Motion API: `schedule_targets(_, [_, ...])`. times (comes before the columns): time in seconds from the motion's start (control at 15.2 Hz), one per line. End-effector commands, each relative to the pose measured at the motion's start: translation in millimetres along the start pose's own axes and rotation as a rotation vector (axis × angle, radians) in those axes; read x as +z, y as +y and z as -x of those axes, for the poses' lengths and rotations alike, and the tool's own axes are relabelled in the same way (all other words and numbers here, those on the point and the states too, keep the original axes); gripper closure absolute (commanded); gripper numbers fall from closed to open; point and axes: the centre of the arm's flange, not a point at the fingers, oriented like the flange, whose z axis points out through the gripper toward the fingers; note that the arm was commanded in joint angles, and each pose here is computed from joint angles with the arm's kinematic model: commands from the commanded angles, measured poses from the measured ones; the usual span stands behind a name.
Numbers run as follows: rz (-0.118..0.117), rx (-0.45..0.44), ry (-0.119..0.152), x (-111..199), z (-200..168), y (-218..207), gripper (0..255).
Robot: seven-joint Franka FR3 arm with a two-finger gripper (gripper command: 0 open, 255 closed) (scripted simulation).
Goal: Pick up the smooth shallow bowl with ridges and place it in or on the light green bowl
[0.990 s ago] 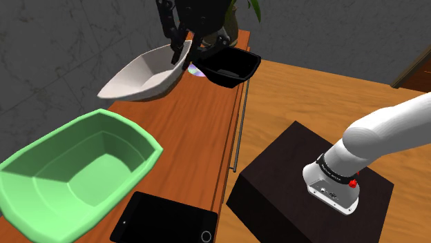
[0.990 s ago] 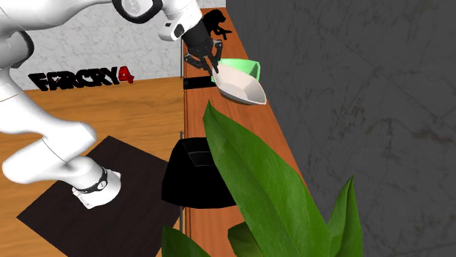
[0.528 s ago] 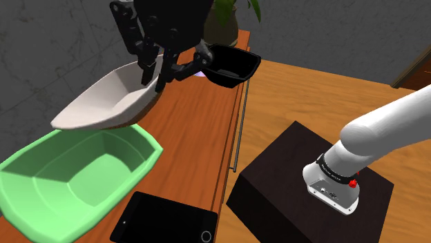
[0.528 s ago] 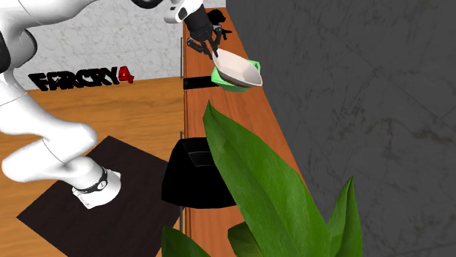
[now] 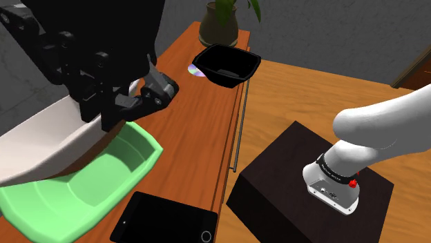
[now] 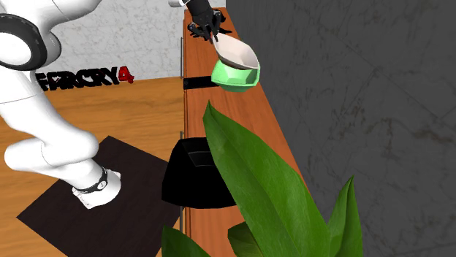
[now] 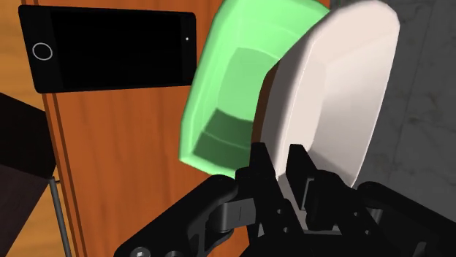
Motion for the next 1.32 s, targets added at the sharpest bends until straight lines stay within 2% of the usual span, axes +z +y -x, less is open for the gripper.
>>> schedule_targets(0.0, [0.003, 0.001, -0.002, 9, 7, 1, 255])
schedule_targets(1.06, [0.003, 0.001, -0.002, 88, 3, 31, 255])
schedule_targets(1.25, [0.003, 0.001, -0.002, 92, 3, 33, 255])
